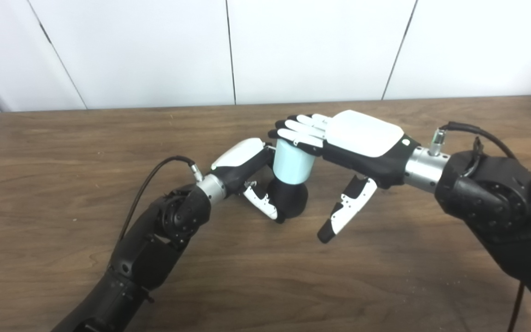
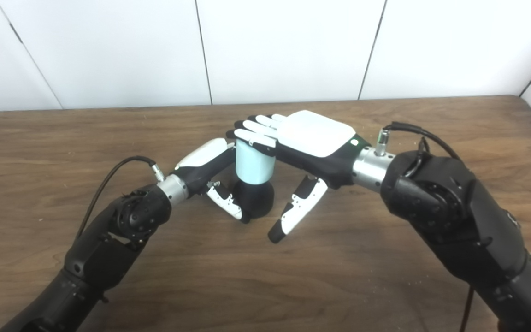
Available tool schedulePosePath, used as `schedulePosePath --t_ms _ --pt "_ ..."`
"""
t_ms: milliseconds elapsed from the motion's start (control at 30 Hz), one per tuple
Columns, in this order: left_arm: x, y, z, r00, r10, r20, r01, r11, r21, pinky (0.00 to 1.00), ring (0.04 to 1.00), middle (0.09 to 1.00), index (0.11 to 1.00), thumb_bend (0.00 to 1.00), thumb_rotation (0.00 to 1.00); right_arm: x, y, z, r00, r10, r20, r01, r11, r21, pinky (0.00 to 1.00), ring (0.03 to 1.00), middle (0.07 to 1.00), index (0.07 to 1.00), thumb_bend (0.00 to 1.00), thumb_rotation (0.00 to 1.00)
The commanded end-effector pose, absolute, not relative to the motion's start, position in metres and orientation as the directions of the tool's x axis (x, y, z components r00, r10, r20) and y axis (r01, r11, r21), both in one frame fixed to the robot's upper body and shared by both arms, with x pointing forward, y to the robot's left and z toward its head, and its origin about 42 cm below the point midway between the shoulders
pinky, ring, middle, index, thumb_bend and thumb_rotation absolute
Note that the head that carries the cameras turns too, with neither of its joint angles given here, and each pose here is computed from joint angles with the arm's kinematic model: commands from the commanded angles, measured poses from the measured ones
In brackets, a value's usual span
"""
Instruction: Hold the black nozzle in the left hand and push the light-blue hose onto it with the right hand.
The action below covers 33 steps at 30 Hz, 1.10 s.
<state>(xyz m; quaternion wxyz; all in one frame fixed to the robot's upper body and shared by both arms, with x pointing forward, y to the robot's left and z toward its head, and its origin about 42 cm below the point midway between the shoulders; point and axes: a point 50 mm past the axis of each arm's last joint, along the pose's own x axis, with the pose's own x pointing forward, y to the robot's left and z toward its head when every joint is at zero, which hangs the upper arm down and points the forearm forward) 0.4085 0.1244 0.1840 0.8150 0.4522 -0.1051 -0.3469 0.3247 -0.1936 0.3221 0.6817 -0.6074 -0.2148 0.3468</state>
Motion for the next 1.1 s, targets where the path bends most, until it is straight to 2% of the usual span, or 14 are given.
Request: schedulePosePath --t_ms 0,233,500,1067 --pt "0.407 0.129 0.173 0.731 -0.645 -0.223 0.516 0.309 0.799 1.0 0.617 0.471 0.493 0.53 0.0 0.323 -0.189 0.306 0.629 0.736 -0.249 -0.301 -0.064 -0.951 1.0 1.0 1.0 1.0 0.87 0.73" --pt "0.407 0.13 0.174 0.731 -0.645 -0.221 0.512 0.306 0.803 1.0 0.616 0.486 0.485 0.53 0.0 0.326 -0.182 0.3 0.599 0.753 -0.272 -0.301 -0.103 -0.948 1.0 1.0 1.0 1.0 0.87 0.74" --pt "0.407 0.131 0.174 0.735 -0.64 -0.225 0.514 0.309 0.8 1.0 0.618 0.495 0.48 0.53 0.0 0.326 -0.188 0.297 0.583 0.749 -0.315 -0.32 -0.144 -0.936 1.0 1.0 1.0 1.0 0.88 0.75" --pt "0.408 0.132 0.176 0.74 -0.633 -0.228 0.52 0.322 0.791 1.0 0.619 0.474 0.492 0.53 0.0 0.316 -0.203 0.292 0.616 0.693 -0.374 -0.391 -0.144 -0.909 1.0 1.0 1.0 1.0 0.88 0.76"
